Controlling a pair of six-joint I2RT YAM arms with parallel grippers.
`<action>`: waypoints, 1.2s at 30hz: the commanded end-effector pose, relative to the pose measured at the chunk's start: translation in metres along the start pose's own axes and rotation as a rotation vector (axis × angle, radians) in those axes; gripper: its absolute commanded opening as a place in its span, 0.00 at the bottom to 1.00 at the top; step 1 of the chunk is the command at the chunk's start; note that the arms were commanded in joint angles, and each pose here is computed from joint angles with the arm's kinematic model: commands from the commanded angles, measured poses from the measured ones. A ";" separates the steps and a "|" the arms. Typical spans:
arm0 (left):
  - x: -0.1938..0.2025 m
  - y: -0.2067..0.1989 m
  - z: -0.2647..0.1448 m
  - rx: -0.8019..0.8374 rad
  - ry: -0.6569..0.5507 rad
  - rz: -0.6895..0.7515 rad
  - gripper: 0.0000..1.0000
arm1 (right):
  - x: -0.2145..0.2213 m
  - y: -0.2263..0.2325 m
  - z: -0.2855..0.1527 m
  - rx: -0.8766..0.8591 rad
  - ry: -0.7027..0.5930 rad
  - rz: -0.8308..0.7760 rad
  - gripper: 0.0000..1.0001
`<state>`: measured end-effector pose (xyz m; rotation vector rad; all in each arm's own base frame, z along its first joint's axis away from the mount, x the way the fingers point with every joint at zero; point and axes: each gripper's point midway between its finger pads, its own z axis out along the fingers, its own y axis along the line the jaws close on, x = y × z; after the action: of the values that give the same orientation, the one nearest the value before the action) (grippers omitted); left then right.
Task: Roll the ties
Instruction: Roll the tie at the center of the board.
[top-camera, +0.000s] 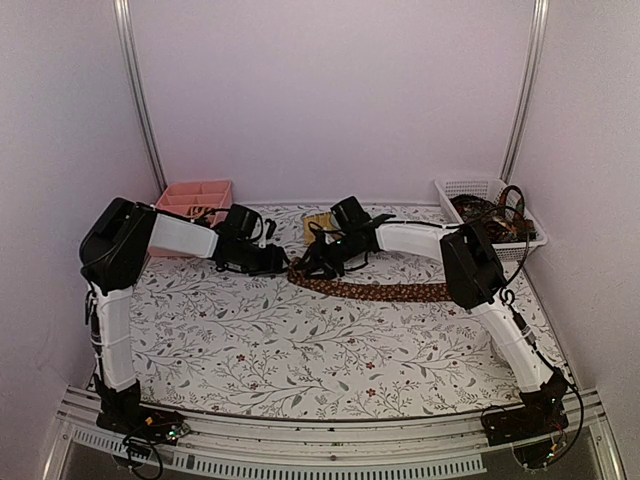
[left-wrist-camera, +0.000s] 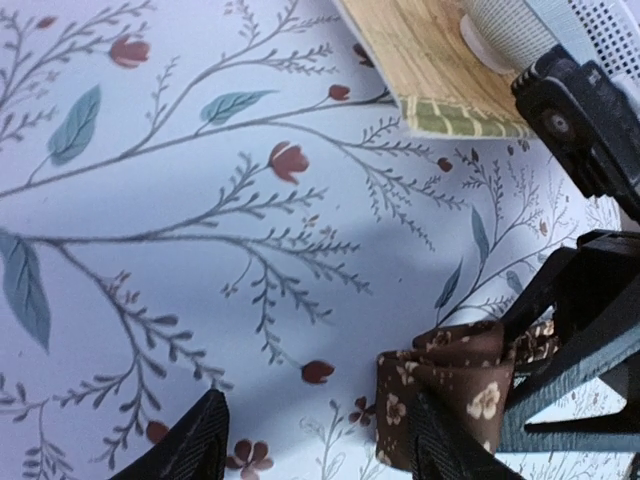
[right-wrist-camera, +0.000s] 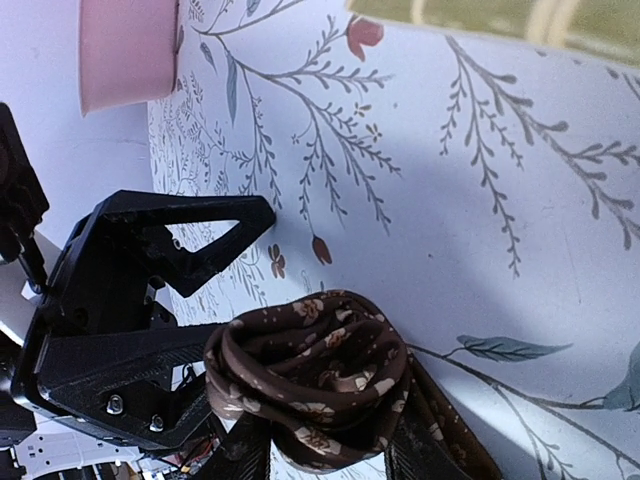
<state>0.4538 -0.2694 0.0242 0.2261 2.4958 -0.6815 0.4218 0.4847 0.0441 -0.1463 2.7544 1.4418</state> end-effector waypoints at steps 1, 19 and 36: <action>-0.004 0.012 -0.023 -0.016 -0.065 -0.050 0.64 | 0.011 -0.048 0.031 0.002 0.061 0.076 0.38; -0.009 -0.033 -0.033 0.294 -0.174 -0.154 0.68 | 0.019 -0.065 0.038 0.010 0.086 0.115 0.34; 0.028 -0.025 0.001 0.221 -0.039 -0.255 0.43 | 0.020 -0.066 0.038 0.017 0.089 0.124 0.34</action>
<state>0.4290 -0.2820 0.0272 -0.0190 2.4007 -1.0501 0.4207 0.4886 0.0382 -0.1281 2.7466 1.5443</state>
